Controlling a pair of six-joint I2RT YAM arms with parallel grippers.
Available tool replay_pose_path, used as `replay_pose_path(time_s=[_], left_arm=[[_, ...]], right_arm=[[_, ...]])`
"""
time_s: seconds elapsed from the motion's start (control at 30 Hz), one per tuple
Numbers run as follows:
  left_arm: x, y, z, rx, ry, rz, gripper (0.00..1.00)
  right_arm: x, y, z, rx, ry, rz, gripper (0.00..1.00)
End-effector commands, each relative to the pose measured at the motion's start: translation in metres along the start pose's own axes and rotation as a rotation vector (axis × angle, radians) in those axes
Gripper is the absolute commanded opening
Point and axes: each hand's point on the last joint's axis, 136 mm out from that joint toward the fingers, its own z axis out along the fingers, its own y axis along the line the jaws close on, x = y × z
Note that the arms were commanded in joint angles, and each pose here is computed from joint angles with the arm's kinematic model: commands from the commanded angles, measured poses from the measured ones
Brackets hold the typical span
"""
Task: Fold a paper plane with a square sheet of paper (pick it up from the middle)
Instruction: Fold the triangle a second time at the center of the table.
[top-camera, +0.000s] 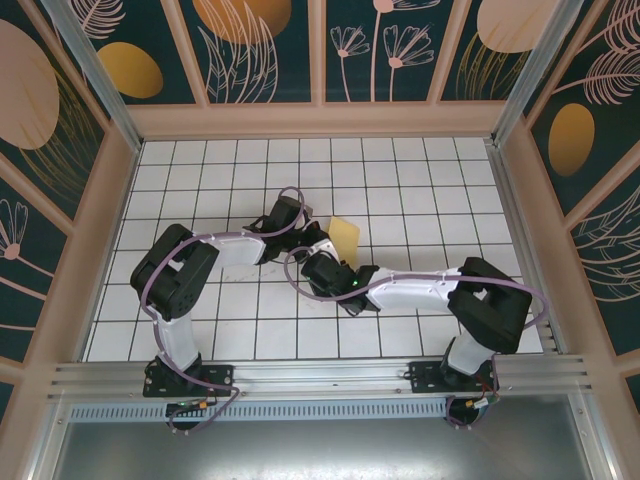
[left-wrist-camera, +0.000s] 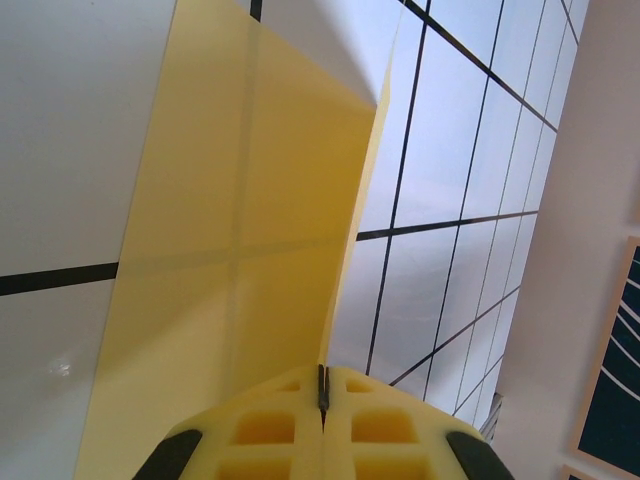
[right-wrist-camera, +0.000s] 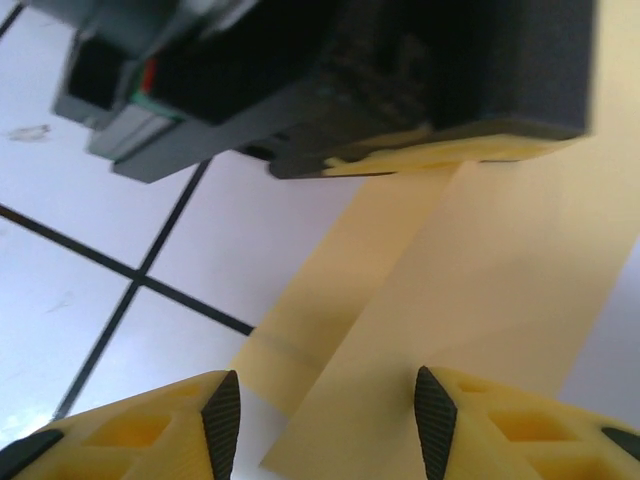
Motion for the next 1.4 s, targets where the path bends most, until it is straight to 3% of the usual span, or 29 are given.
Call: replay_pose_path(time_s=[0.0,0.13,0.3,0.4,0.47,0.53,0.6,0.73,0.87,1.07,1.37], left_arm=[[-0.004,-0.014,-0.007,0.03,-0.007,0.024,0.03],[-0.004,-0.014,-0.008,0.028,-0.008,0.023,0.03],[-0.006,-0.013,-0.011,0.012,-0.022,0.031,0.06],[-0.01,-0.011,-0.017,-0.025,-0.053,0.038,0.13],[-0.016,-0.006,-0.025,-0.07,-0.1,0.04,0.25],[-0.023,-0.002,-0.037,-0.121,-0.158,0.043,0.3],[-0.032,0.003,-0.056,-0.171,-0.234,0.034,0.43],[-0.04,0.021,-0.088,-0.244,-0.349,-0.003,0.51],[-0.031,0.029,-0.1,-0.231,-0.361,-0.025,0.44],[-0.002,0.024,-0.07,-0.116,-0.184,-0.007,0.26],[0.018,0.026,-0.034,-0.106,-0.045,0.015,0.15]], right_arm=[[-0.006,-0.012,-0.003,0.081,-0.017,-0.006,0.48],[-0.01,-0.01,-0.008,0.06,-0.035,0.004,0.35],[-0.011,-0.013,-0.01,0.06,-0.035,0.023,0.1],[-0.017,-0.009,-0.012,0.016,-0.037,0.05,0.01],[-0.021,-0.005,-0.014,-0.03,-0.038,0.075,0.0],[-0.027,0.001,-0.016,-0.086,-0.044,0.107,0.0],[-0.035,0.011,-0.018,-0.187,-0.04,0.155,0.0],[-0.043,0.023,-0.02,-0.321,-0.036,0.25,0.0],[-0.045,0.012,-0.021,-0.405,-0.042,0.348,0.0],[-0.036,-0.002,-0.026,-0.548,-0.052,0.459,0.0],[-0.027,-0.006,-0.023,-0.623,-0.018,0.5,0.0]])
